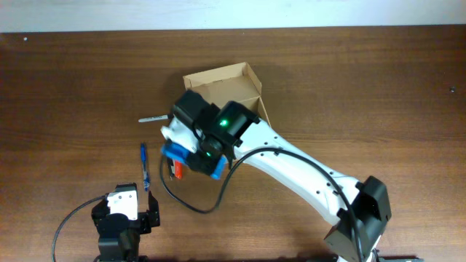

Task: Pack container
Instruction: 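Carry the blue case into the box and lower it inside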

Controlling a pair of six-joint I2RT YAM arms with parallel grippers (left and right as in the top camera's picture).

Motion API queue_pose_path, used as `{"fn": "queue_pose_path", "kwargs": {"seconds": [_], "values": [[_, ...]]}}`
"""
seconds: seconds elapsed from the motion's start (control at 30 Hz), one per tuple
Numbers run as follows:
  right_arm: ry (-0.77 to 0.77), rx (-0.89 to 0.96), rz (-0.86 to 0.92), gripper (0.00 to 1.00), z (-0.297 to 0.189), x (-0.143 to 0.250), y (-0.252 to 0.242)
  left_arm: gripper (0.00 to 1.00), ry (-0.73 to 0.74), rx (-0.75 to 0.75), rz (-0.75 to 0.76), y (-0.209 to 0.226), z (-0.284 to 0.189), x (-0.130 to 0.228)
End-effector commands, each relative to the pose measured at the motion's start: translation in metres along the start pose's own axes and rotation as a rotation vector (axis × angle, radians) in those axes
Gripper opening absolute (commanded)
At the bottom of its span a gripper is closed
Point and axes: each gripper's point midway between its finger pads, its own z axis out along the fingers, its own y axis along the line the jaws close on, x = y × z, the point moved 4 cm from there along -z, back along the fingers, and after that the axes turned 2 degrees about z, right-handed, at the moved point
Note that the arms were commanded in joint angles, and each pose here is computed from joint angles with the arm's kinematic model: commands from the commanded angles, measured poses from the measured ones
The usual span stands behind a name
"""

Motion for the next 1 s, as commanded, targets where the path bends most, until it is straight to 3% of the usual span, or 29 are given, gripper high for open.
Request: {"fn": "queue_pose_path", "kwargs": {"seconds": [0.0,0.27,0.4,0.63,0.97], "values": [[-0.101,0.061,0.111,0.32,-0.015,-0.02,-0.015,0.99,0.005,-0.012,0.019,0.001,0.001,0.003],[-0.194,0.172,0.22,0.32,-0.022,-0.027,-0.075,1.0,0.005,-0.012,0.019,0.001,0.001,0.003],[-0.154,0.168,0.298,0.32,0.007,-0.022,-0.096,1.0,0.005,-0.012,0.019,0.001,0.001,0.003],[-0.068,0.18,0.361,0.29,0.058,-0.013,-0.109,1.0,0.005,-0.012,0.019,0.001,0.001,0.003],[-0.056,0.213,0.425,0.24,0.05,-0.005,-0.119,0.99,0.005,-0.012,0.019,0.001,0.001,0.003]]}}
